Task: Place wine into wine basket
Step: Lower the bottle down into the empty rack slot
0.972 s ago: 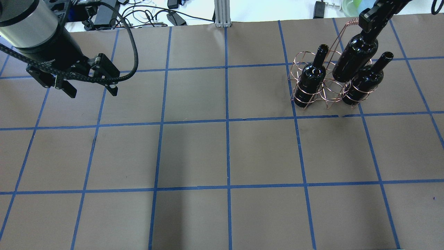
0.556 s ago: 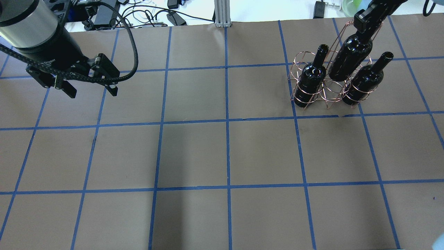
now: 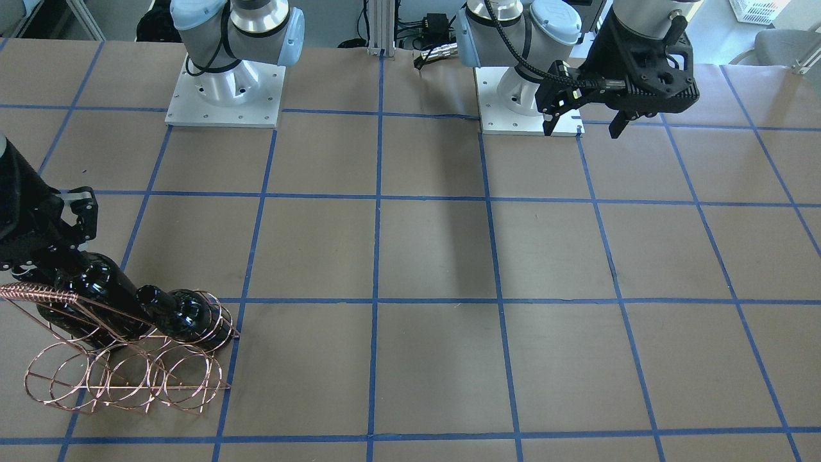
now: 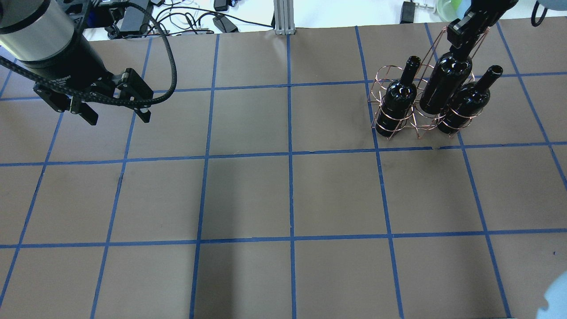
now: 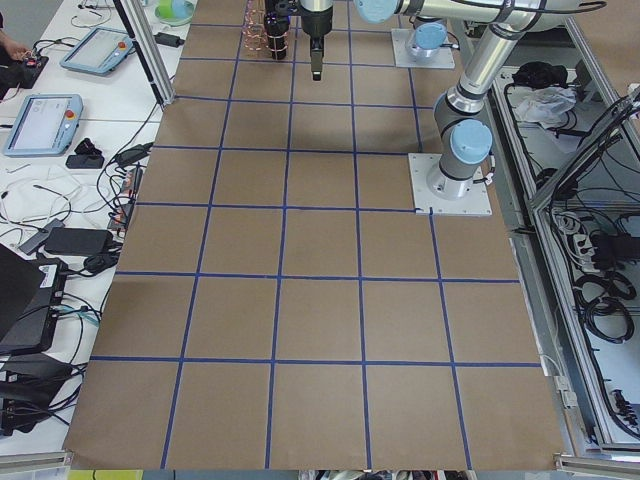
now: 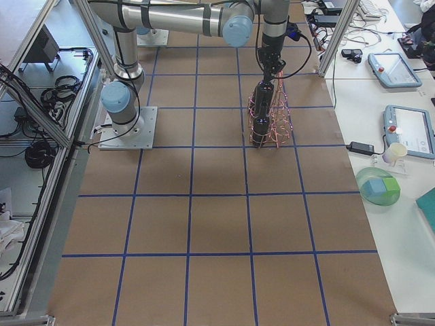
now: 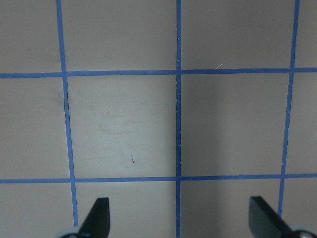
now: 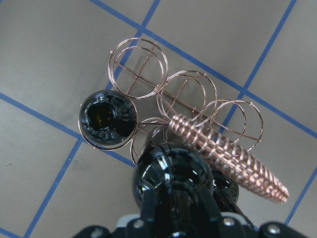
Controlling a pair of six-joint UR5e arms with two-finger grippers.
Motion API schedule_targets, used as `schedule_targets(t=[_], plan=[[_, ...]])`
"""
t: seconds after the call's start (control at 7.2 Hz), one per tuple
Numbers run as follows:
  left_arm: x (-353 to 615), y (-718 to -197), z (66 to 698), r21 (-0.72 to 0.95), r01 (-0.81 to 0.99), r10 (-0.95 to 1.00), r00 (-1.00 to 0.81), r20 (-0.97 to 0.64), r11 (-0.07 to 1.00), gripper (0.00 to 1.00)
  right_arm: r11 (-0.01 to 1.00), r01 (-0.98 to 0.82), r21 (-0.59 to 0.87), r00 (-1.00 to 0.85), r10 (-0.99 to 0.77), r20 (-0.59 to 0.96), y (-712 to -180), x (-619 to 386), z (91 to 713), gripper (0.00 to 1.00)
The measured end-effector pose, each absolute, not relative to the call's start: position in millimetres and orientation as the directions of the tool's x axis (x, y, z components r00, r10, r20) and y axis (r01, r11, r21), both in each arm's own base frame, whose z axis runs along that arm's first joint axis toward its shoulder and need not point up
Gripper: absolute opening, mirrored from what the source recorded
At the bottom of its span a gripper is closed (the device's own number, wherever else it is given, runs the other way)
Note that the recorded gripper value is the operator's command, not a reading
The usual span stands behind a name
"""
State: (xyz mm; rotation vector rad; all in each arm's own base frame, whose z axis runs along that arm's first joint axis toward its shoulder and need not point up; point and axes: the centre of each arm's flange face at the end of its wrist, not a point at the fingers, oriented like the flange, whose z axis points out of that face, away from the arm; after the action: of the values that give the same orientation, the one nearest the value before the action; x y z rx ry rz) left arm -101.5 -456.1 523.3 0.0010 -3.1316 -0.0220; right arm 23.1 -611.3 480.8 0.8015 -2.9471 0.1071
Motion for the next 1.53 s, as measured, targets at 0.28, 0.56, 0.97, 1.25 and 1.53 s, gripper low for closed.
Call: schedule_targets(t=[0.28,0.56,0.97,1.25,1.53], plan=[[-101.5,-456.1,523.2,0.014,-0.001,-0.001,-1.000,0.010,1.000,1.00,0.860,-0.509,-0.036,-0.859,-0.504,0.095,-610.5,23.1,479.1,0.00],[-101.5,-456.1,522.8,0.015,-0.001,-0.001,-1.000,0.009,1.000,1.00,0.857,-0.514,-0.031,-0.856,-0.511,0.086,-611.9,23.2,475.5,0.00],[-101.4,-456.0,523.1,0.015,-0.001,-0.001,-1.000,0.009,1.000,1.00,0.851,-0.524,-0.021,-0.850,-0.522,0.076,-619.3,22.1,462.1,0.00],[-101.5,-456.0,522.8,0.016,-0.001,-0.001,-1.000,0.010,1.000,1.00,0.848,-0.529,-0.026,-0.847,-0.526,0.075,-625.3,21.4,453.0,0.00],[-101.3,-456.0,522.7,0.016,-0.002,-0.002,-1.000,0.009,1.000,1.00,0.846,-0.533,-0.028,-0.845,-0.530,0.067,-629.7,21.3,443.4,0.00]])
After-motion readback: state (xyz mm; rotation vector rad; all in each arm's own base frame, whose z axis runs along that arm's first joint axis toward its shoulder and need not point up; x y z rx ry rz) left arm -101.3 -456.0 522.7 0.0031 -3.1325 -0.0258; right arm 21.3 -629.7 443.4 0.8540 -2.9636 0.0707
